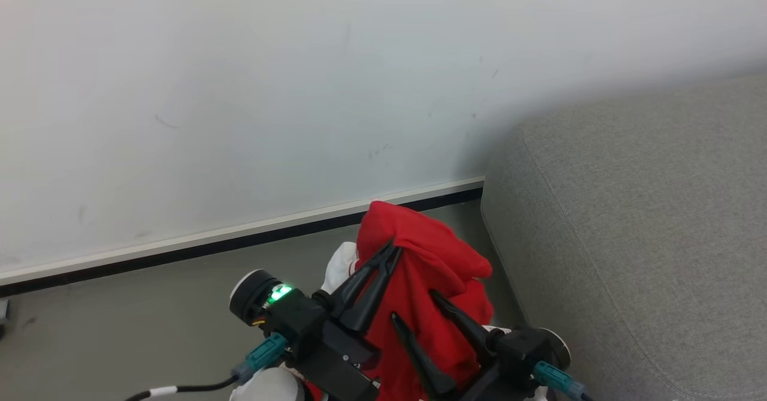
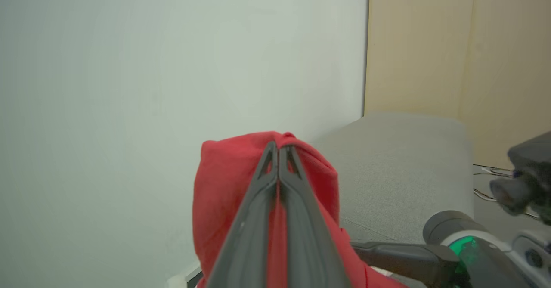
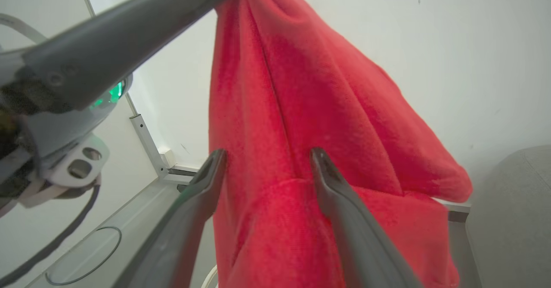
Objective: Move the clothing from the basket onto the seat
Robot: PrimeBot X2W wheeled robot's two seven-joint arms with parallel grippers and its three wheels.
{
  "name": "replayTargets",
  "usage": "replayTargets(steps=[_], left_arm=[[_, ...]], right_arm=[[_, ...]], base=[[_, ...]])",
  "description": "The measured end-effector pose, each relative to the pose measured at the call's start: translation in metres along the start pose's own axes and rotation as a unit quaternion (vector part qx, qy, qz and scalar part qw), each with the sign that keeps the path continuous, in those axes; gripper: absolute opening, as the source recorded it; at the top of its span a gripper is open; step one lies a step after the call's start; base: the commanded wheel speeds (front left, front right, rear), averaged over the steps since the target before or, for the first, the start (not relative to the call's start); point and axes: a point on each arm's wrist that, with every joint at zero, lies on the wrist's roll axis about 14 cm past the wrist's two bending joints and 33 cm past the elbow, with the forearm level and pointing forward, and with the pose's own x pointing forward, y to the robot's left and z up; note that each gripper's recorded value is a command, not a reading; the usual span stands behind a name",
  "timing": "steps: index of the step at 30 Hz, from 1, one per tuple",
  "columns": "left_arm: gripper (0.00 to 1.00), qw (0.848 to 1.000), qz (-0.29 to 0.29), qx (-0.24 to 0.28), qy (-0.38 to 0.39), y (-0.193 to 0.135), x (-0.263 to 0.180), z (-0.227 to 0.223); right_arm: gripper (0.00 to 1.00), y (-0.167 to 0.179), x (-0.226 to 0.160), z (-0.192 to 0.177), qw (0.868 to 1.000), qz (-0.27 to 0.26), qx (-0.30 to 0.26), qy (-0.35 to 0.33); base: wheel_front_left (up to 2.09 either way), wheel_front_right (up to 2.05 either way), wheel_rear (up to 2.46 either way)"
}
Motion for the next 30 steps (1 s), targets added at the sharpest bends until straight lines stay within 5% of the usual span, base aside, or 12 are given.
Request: replayTargets(steps=[11,12,13,14,26,27,28,29,30], left_arm=[[0.00,0.998,-0.055,0.002,0.010,-0.031,0.010,-0.001],[0.00,0.998,-0.057,0.003,0.012,-0.032,0.011,-0.002],[0.00,0.998,-0.058,0.003,0.013,-0.032,0.012,-0.002],[0.00,0.998,-0.059,0.003,0.016,-0.032,0.013,-0.002],[0.01,0.998,-0.051,-0.012,0.040,-0.027,0.009,-0.016],[0.31,0.998,-0.050,-0.013,0.043,-0.026,0.009,-0.018],[0.49,0.997,-0.049,-0.016,0.049,-0.025,0.008,-0.020],[1.00,0.997,-0.050,-0.016,0.055,-0.025,0.007,-0.023],[1.00,0.997,-0.049,-0.015,0.059,-0.024,0.007,-0.025]], right_arm=[[1.00,-0.005,0.004,-0.004,1.000,-0.011,0.013,0.004],[0.34,-0.005,0.004,-0.004,1.000,-0.011,0.014,0.004],[0.05,-0.004,0.004,-0.004,1.000,-0.010,0.015,0.005],[0.00,-0.004,0.005,-0.004,1.000,-0.010,0.015,0.004],[0.00,-0.006,0.007,0.000,1.000,-0.011,0.017,-0.004],[0.00,-0.007,0.007,0.001,1.000,-0.012,0.016,-0.005],[0.00,-0.008,0.007,0.002,1.000,-0.013,0.015,-0.006],[0.00,-0.009,0.007,0.003,1.000,-0.014,0.014,-0.007],[0.00,-0.010,0.007,0.004,1.000,-0.016,0.013,-0.009]], base=[[0.00,0.00,0.00],[0.00,0.00,0.00],[0.00,0.00,0.00],[0.00,0.00,0.00],[0.00,0.00,0.00],[0.00,0.00,0.00],[0.00,0.00,0.00],[0.00,0.00,0.00],[0.00,0.00,0.00]])
